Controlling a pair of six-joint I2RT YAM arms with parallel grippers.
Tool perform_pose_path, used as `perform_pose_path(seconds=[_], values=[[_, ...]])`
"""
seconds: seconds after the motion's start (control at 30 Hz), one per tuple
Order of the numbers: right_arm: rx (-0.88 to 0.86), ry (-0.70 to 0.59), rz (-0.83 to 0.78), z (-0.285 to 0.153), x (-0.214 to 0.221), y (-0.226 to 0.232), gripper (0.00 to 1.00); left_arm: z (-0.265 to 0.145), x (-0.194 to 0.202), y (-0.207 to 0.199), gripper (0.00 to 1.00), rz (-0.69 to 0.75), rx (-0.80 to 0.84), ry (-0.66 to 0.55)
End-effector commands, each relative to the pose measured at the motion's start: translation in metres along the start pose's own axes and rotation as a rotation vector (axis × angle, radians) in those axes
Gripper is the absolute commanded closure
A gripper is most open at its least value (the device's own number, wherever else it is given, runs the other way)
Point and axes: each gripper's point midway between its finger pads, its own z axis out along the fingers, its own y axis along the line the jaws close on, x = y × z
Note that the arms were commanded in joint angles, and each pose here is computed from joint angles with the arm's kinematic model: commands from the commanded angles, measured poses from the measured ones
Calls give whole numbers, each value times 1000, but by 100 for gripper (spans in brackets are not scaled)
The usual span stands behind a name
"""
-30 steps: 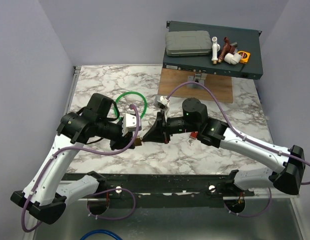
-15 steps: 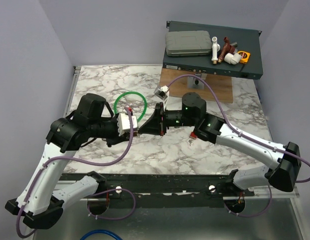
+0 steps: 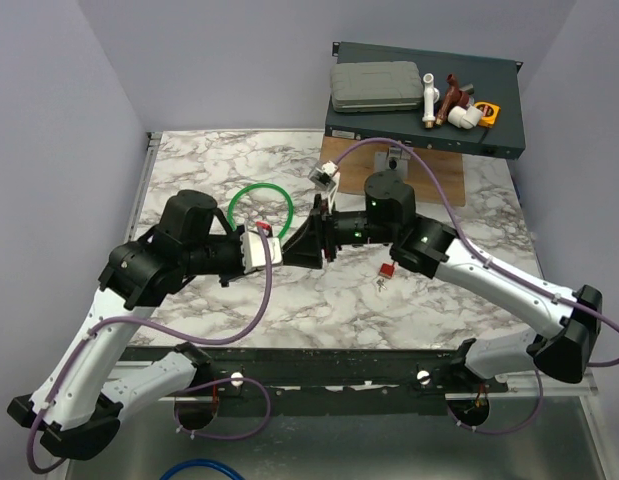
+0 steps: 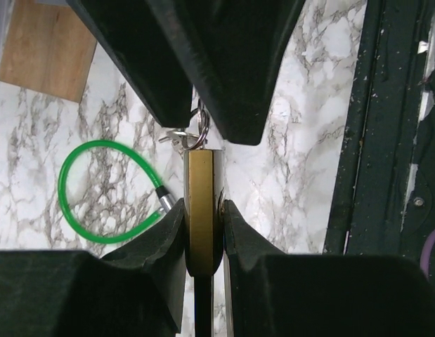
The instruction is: Unlock with the key
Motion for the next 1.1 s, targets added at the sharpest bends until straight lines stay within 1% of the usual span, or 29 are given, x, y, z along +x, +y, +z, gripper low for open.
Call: perform_pose_path(seconds=[0.0,0.1,0.2,0.3,0.47,0.63,0.77,0.87,0.9,0.93,1.0,1.07], values=[[90,-3,-278,-29,-8,4,44,-3,-44,-6,100,-39,83,-158],[14,-67,-406,-39,-16,23,38,-2,-49,-24,100,-136,192,-168],[-46,-48,-442,-37,-8,28,39,-6,-59,-32,100,-180,246,-212],[-78,-40,-438,-31,-5,28,41,-7,-64,-40,100,-213,301,-228],[-120,-21,-424,-22,-3,29,42,-6,-66,-45,100,-230,344,-237],[-173,-1,-420,-16,4,36,43,-3,-63,-44,100,-234,349,-229],[-200,27,-392,-11,15,38,49,-1,-63,-41,100,-232,339,-224],[-230,60,-378,-8,28,42,49,3,-58,-37,100,-240,332,-205],[-226,63,-379,-7,32,41,52,4,-58,-37,100,-244,333,-200],[-218,66,-374,-7,34,40,57,4,-58,-36,100,-247,338,-199],[-218,50,-379,-6,32,39,70,5,-58,-36,100,-249,341,-199],[-226,50,-364,-5,34,39,80,6,-58,-34,100,-250,335,-197]])
